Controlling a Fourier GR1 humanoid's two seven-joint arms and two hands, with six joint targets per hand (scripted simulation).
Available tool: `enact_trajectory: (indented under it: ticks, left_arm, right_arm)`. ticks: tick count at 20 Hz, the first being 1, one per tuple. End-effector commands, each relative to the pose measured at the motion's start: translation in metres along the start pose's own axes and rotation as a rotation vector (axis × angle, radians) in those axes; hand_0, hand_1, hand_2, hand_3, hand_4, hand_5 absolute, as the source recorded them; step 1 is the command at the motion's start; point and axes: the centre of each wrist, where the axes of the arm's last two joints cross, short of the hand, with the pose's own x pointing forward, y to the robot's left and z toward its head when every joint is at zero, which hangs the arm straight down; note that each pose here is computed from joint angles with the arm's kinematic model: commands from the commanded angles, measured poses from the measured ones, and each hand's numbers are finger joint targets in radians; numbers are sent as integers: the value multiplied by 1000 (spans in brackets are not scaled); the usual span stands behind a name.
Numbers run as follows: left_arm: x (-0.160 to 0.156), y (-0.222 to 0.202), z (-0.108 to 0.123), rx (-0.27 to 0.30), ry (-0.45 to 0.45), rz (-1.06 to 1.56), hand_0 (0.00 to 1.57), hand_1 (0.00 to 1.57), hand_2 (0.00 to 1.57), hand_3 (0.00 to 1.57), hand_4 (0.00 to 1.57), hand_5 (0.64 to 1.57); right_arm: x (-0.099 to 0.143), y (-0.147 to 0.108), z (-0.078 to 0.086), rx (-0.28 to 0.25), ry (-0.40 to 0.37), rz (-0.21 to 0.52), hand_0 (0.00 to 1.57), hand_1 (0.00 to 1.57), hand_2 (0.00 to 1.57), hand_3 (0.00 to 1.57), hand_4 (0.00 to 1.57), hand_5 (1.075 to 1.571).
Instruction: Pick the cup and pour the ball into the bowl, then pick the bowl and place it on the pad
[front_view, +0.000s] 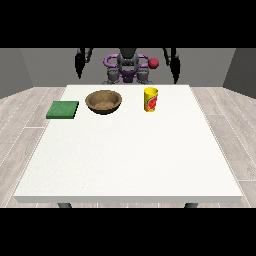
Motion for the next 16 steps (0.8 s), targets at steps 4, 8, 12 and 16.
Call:
enact_trajectory:
  ticks: [4,8,12,16]
  left_arm:
    - [30,9,-3,-10,-49,-32,0,0,0,0,0,1570]
    - [78,-37,-35,-92,-225,271,0,0,0,0,0,1569]
    - [93,-47,-50,-63,-237,282,0,0,0,0,0,1569]
    - [113,-32,-59,-63,-253,298,0,0,0,0,0,1569]
  right_arm:
    - [26,-10,-1,4,-22,35,0,0,327,492,846,1565]
    - [55,59,-19,51,-130,-194,0,0,323,474,843,1566]
    - [80,107,-8,68,-163,-217,0,0,254,407,842,1568]
    - [101,109,-5,75,-172,-207,0,0,323,450,826,1567]
